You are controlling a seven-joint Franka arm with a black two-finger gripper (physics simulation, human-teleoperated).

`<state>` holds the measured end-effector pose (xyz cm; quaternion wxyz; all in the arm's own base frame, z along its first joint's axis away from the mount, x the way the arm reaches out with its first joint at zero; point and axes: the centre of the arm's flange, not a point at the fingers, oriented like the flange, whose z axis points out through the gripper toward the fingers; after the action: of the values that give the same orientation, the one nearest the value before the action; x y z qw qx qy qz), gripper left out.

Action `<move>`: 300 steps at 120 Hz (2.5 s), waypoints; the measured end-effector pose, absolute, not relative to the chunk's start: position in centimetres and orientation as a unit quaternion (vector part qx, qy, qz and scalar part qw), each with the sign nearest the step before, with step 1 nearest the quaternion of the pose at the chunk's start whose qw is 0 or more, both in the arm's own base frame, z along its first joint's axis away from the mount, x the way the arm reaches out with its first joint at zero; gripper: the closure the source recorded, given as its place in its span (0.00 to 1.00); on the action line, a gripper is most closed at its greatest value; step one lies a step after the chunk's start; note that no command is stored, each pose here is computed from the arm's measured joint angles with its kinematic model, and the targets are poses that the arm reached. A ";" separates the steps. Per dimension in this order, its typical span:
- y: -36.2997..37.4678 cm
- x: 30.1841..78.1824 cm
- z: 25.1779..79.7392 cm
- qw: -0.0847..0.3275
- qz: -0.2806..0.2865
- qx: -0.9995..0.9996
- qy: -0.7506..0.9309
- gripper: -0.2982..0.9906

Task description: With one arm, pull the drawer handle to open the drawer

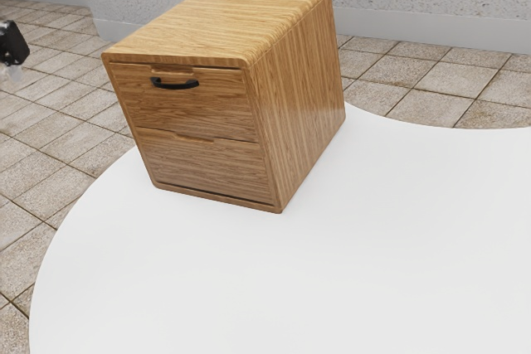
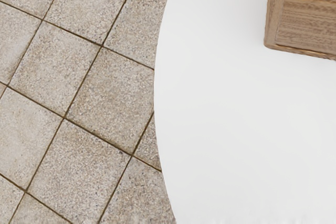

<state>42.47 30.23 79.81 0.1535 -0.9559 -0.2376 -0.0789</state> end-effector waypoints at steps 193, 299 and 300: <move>13.0 57.0 67.7 0.264 -0.044 -0.762 0.590 0.25; 14.5 54.4 65.2 0.304 -0.057 -0.715 0.627 0.25; 14.0 54.5 65.3 0.305 -0.060 -0.712 0.630 0.25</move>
<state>54.49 13.97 65.26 0.3050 -0.7117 0.6300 -0.0599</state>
